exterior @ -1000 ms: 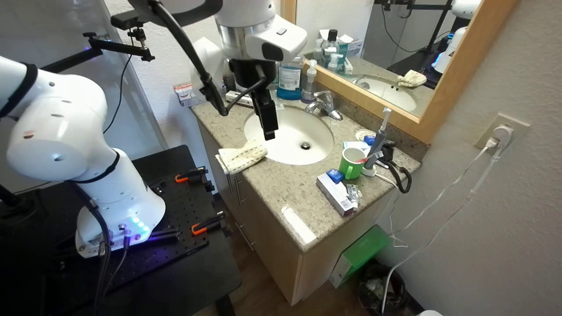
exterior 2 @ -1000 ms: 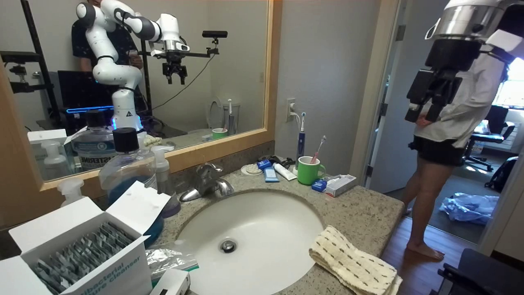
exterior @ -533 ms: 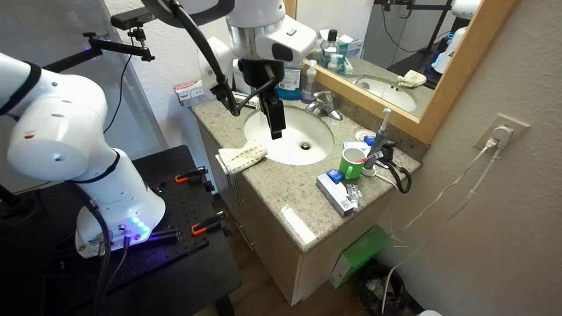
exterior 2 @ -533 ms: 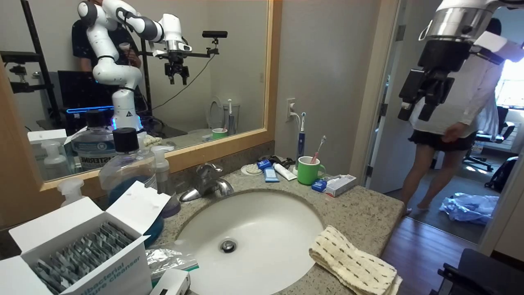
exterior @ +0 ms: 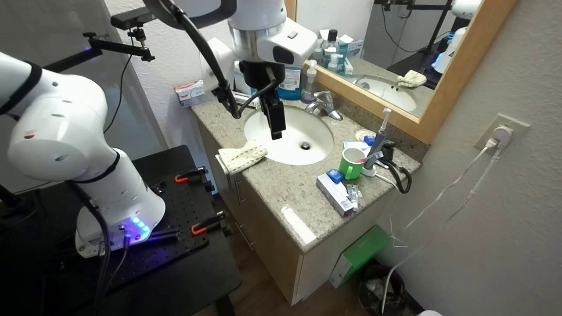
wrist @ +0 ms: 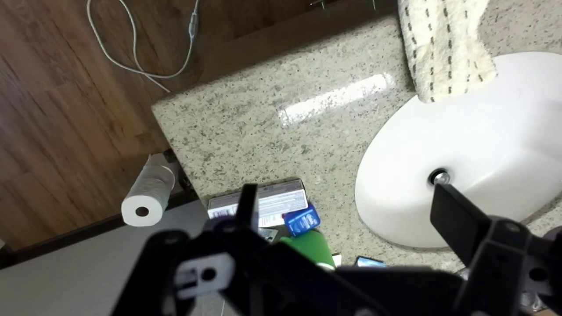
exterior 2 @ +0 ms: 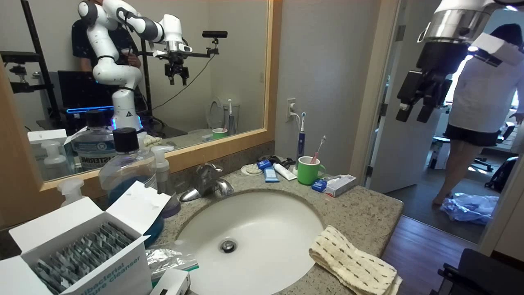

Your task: Pick up the electric toothbrush and put it in the light green cup.

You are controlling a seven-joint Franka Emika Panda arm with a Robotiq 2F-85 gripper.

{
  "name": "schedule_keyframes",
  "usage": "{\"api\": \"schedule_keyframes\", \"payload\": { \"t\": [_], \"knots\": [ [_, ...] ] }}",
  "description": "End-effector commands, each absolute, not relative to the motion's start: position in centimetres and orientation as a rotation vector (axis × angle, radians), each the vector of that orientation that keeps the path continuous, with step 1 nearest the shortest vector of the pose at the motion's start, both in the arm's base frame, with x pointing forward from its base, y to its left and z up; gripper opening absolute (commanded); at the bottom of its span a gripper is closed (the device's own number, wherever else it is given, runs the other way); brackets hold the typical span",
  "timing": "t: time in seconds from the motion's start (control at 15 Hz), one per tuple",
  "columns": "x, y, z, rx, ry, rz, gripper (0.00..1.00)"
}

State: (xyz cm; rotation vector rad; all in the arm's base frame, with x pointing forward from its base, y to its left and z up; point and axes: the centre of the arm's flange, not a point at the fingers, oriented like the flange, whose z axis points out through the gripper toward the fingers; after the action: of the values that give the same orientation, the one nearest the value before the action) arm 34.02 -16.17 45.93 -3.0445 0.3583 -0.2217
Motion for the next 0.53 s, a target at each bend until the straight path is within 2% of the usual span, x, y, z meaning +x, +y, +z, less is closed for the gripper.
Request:
{"api": "schedule_keyframes", "payload": {
  "t": [0.0,0.47],
  "knots": [
    [35.8,-16.5,45.4,-3.011,0.346,-0.241,1.0],
    [39.1,-16.8,44.1,-2.943,0.435,-0.289,1.0]
  ]
}}
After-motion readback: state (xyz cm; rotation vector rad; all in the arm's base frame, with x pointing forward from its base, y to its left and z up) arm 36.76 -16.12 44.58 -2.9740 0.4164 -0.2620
